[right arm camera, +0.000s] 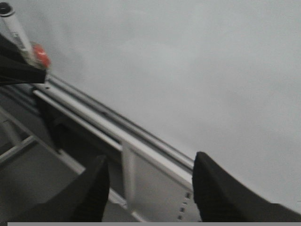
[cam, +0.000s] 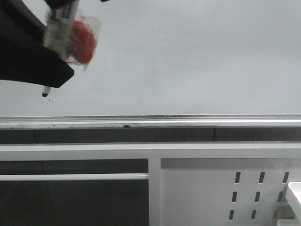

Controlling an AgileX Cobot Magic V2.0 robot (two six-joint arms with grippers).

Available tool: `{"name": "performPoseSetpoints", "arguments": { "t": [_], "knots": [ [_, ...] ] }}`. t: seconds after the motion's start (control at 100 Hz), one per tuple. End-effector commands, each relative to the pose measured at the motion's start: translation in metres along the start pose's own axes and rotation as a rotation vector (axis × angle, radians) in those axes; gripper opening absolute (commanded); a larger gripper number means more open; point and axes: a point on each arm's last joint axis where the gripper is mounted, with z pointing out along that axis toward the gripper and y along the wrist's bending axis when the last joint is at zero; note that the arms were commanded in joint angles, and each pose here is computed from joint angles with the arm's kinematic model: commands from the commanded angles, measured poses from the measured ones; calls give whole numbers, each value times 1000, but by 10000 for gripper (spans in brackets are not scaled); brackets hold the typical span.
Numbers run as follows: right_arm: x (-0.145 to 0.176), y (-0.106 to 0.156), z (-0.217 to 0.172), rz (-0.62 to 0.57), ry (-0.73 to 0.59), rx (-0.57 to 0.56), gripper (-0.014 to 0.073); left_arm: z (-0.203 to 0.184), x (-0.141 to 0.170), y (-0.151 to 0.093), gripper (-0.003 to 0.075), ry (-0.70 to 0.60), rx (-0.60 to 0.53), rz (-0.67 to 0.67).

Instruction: Write number 1 on whiteboard

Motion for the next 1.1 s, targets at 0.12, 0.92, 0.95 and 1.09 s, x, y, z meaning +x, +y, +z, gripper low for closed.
{"name": "performPoseSetpoints", "arguments": {
  "t": [0.12, 0.92, 0.95, 1.09],
  "knots": [
    [-20, -10, -7, -8, -138, 111, 362, -9, -16, 8, -20, -109, -37, 4],
    [-17, -6, -1, 80, -114, 42, 339, -9, -16, 8, -20, -109, -37, 4],
    [-17, -6, -1, 91, -117, 39, 321, -9, -16, 8, -20, -109, -36, 2],
    [-18, -5, -1, 118, -126, 30, 206, -9, -16, 7, -20, -109, -34, -2]
  ]
}}
